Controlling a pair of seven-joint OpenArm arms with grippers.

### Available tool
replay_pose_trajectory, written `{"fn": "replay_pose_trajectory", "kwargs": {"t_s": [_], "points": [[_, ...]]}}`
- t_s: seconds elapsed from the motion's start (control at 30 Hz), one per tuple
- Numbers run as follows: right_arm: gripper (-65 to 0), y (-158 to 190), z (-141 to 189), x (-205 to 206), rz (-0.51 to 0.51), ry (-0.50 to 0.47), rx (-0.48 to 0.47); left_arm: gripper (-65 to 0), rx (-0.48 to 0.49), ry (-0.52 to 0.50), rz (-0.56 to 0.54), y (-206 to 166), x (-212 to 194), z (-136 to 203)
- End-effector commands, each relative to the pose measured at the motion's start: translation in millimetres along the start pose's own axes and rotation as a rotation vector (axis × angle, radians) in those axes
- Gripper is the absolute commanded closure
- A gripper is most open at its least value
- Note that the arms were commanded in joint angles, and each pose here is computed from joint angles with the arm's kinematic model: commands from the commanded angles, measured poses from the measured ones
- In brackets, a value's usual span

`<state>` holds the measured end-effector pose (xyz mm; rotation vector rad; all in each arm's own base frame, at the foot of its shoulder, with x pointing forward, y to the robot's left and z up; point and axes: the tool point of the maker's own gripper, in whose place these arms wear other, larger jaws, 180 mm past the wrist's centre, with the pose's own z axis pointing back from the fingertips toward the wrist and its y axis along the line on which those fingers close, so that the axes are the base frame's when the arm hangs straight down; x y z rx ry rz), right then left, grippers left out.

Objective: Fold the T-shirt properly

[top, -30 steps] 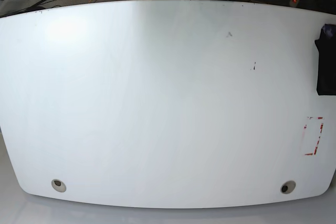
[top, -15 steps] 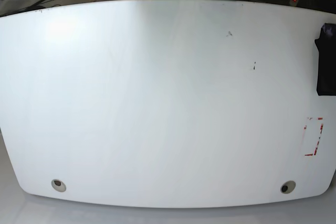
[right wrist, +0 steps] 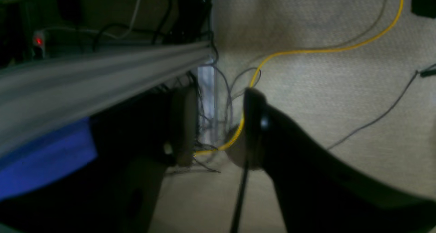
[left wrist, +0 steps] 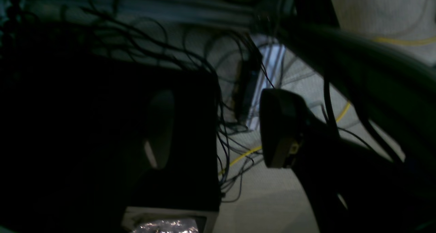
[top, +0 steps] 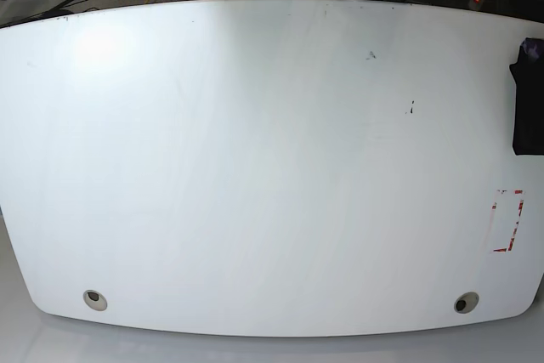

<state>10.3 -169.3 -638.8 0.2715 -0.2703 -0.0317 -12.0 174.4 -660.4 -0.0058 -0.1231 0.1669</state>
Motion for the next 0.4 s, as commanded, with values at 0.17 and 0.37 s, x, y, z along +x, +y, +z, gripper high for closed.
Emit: {"fn": "replay_pose_trajectory", "kwargs": {"t_s": [0.17, 0.37], "points": [[-22.2, -3.8, 2.3, 0.9, 0.009, -0.008, -0.002, -36.7, 0.012, 0.028, -0.001, 7.0, -14.4, 2.4], [-22.2, -3.3, 2.2, 0.8, 0.013, -0.008, 0.000, -36.7, 0.011, 0.029, -0.001, 6.0, -14.6, 2.3]]}}
